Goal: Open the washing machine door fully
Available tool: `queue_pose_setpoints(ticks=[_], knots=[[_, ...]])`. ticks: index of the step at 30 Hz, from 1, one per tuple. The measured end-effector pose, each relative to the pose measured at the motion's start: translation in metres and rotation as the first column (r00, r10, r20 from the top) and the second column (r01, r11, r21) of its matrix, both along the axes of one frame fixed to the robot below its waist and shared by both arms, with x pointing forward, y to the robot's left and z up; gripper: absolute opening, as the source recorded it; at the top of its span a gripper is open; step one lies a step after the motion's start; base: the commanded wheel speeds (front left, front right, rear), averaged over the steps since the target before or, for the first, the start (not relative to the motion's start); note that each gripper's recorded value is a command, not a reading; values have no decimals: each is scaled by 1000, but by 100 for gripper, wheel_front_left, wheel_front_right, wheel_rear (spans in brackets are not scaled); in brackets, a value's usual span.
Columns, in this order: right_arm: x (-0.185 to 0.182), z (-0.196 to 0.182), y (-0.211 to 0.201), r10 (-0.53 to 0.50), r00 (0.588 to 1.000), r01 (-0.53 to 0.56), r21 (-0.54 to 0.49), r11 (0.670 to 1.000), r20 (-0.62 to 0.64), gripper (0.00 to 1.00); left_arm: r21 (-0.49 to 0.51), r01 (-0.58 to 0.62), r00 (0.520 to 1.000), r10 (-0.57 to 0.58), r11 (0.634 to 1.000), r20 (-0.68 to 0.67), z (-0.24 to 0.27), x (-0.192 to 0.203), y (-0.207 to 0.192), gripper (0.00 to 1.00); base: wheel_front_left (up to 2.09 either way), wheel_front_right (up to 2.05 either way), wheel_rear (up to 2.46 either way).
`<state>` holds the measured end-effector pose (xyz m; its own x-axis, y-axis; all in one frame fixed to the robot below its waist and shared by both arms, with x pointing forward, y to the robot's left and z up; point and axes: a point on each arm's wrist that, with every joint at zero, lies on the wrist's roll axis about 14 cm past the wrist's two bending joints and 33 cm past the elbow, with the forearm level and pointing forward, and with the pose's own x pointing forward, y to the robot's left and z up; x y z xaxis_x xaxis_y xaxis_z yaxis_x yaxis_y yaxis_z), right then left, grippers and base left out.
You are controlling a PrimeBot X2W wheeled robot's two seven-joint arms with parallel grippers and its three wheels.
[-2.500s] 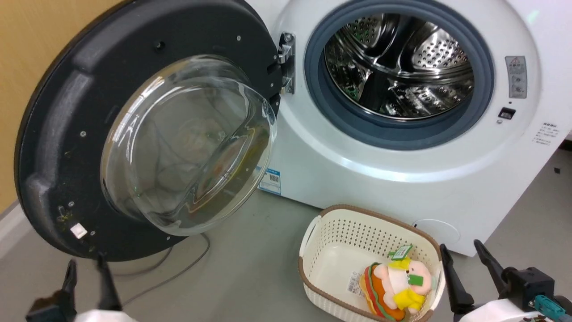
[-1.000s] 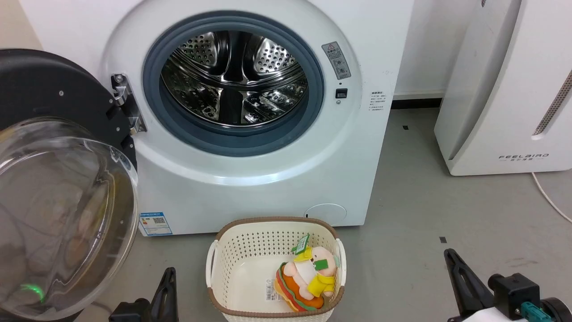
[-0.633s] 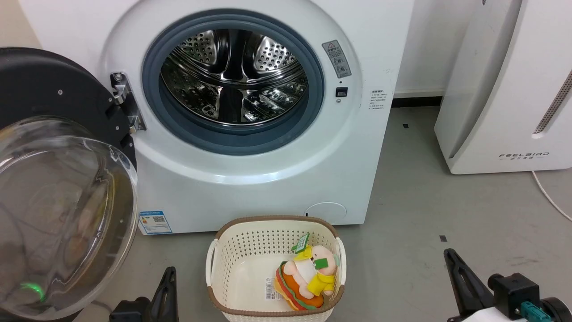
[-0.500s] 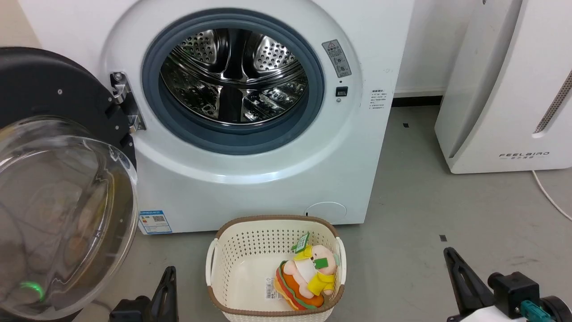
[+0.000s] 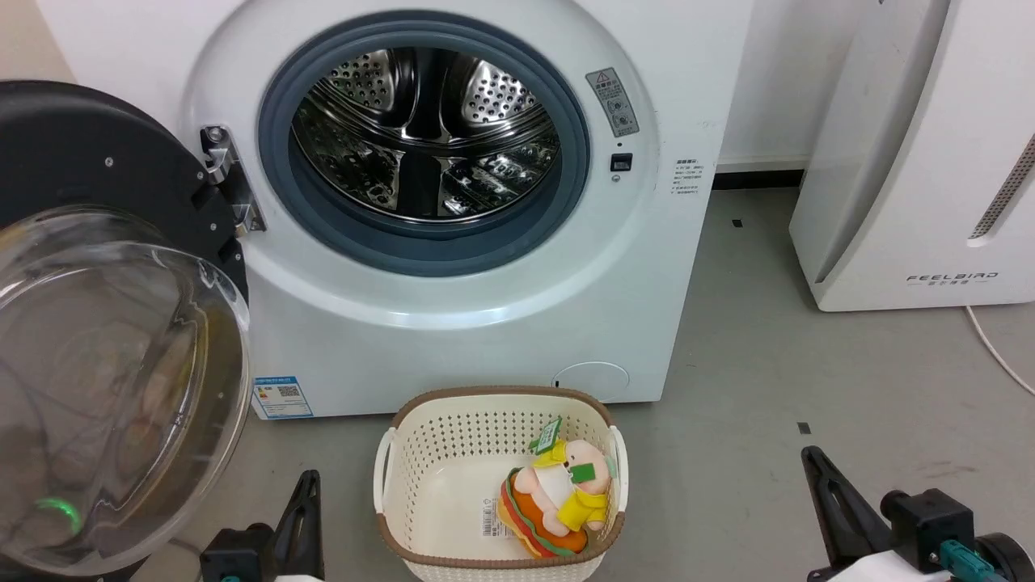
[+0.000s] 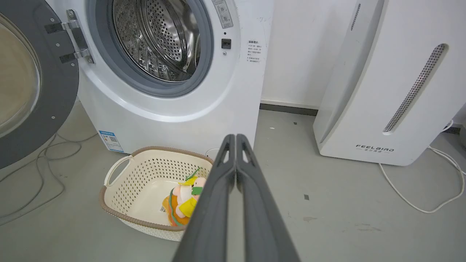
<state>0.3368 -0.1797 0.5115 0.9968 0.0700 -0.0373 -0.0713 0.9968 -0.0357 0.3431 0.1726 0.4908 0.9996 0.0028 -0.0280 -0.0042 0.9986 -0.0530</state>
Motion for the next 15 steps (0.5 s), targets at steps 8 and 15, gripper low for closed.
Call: queue_pose_setpoints(ticks=[8,15], knots=[[4,3,2,6,1000,-6,0,1000,9,0,8,0,1000,0,1000,2,3,3,0,0,0,0,0],[5,2,3,10,1000,-10,-1,1000,6,0,11,1,1000,-1,1000,-1,4,4,0,0,0,0,0]])
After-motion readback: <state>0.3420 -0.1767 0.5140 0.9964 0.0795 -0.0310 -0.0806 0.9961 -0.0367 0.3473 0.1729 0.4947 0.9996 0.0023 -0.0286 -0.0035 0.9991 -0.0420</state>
